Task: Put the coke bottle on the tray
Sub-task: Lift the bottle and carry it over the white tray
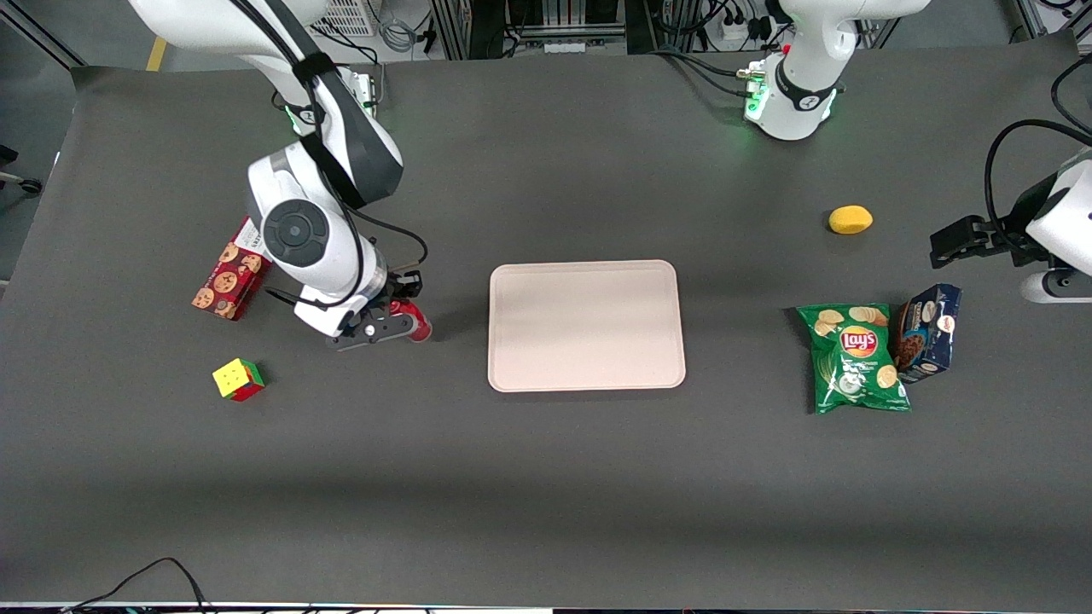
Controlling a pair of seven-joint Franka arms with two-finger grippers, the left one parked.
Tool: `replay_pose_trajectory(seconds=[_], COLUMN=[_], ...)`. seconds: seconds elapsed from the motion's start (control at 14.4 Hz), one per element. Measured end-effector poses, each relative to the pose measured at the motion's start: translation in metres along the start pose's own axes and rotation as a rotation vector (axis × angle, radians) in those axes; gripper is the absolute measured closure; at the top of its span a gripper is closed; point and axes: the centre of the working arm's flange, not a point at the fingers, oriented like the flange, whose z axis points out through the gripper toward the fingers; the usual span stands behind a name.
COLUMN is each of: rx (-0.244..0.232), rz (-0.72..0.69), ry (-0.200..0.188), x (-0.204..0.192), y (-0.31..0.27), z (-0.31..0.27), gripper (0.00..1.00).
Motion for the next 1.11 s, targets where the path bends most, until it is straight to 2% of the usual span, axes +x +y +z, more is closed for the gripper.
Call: replay_pose_trajectory(seconds=[0.14,0.42,0.69,0.83,1.11], rx=[-0.005,0.000,0.032,0.035,0.060], rz=[0.000,-0.012,0.031,0.077,0.147], ry=[-0.013,-0.001,-0.006,-0.003,0.034], x=[-0.001,-0.014,-0.016,-0.019,-0.029], y=[0.000,-0.006,-0.019,-0.045,-0.118], z=[-0.050,-0.123,-0.126,-0.123,-0.115], gripper=[0.64,0.64,0.64,0.64,0.64])
